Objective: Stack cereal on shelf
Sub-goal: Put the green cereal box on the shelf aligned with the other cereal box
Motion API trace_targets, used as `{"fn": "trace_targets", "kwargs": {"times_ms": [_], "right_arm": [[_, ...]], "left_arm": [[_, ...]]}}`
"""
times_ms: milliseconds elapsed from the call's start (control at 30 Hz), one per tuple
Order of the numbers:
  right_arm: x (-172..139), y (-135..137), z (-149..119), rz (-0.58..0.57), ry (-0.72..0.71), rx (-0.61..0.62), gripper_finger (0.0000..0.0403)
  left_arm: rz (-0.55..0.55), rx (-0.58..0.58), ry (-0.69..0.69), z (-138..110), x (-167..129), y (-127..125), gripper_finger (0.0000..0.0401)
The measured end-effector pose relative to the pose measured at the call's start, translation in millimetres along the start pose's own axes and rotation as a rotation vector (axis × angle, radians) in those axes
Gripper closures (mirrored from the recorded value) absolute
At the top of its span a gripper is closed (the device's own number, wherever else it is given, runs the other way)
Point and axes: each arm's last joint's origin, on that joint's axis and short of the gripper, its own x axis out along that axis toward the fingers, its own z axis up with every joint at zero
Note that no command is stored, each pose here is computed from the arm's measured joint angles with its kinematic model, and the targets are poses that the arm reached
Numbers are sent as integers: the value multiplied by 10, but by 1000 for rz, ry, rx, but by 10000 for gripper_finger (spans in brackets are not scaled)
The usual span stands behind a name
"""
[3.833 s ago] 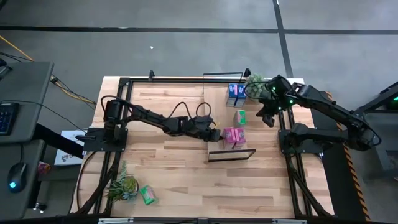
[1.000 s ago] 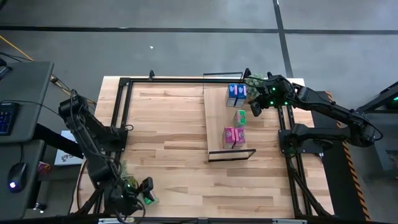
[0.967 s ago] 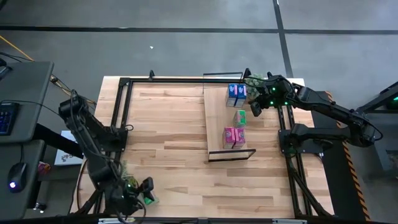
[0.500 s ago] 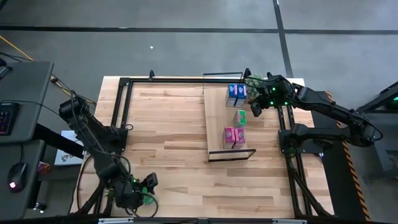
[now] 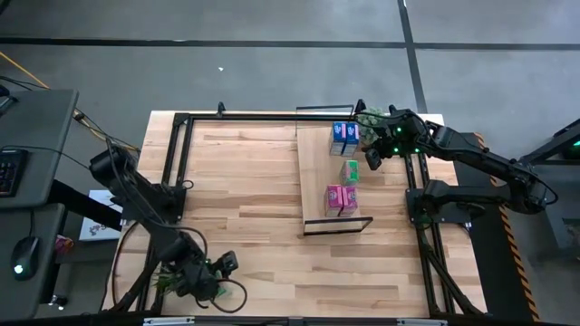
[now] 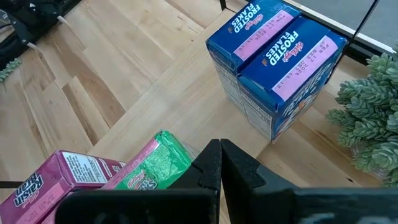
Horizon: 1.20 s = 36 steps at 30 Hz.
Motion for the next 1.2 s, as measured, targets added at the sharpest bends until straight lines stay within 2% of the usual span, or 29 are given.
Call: {"fn": "trace_targets", "kwargs": {"times_ms": [267, 400, 600, 767, 867, 1100, 1200], "right_arm": [[0, 0, 0, 2, 1, -4, 403], [0, 1, 0, 5, 2, -4, 403], [0, 1, 0, 5, 2, -4, 403], [0, 1, 0, 5, 2, 2, 403], [0, 1, 0, 4, 2, 1, 403], [0, 1, 0, 5, 2, 2, 403], [0, 1, 0, 5, 1, 3, 403]], "left_arm": [[-52, -9, 20, -26, 100, 51, 127], [-50, -5, 18, -29, 100, 67, 141], [-55, -17, 13, -44, 101, 122, 196], [-58, -49, 8, -91, 98, 258, 255], [-58, -82, 1, -128, 76, 354, 275], [6, -150, -25, -245, -183, 546, 266], [95, -175, -21, -342, -419, 614, 267]]}}
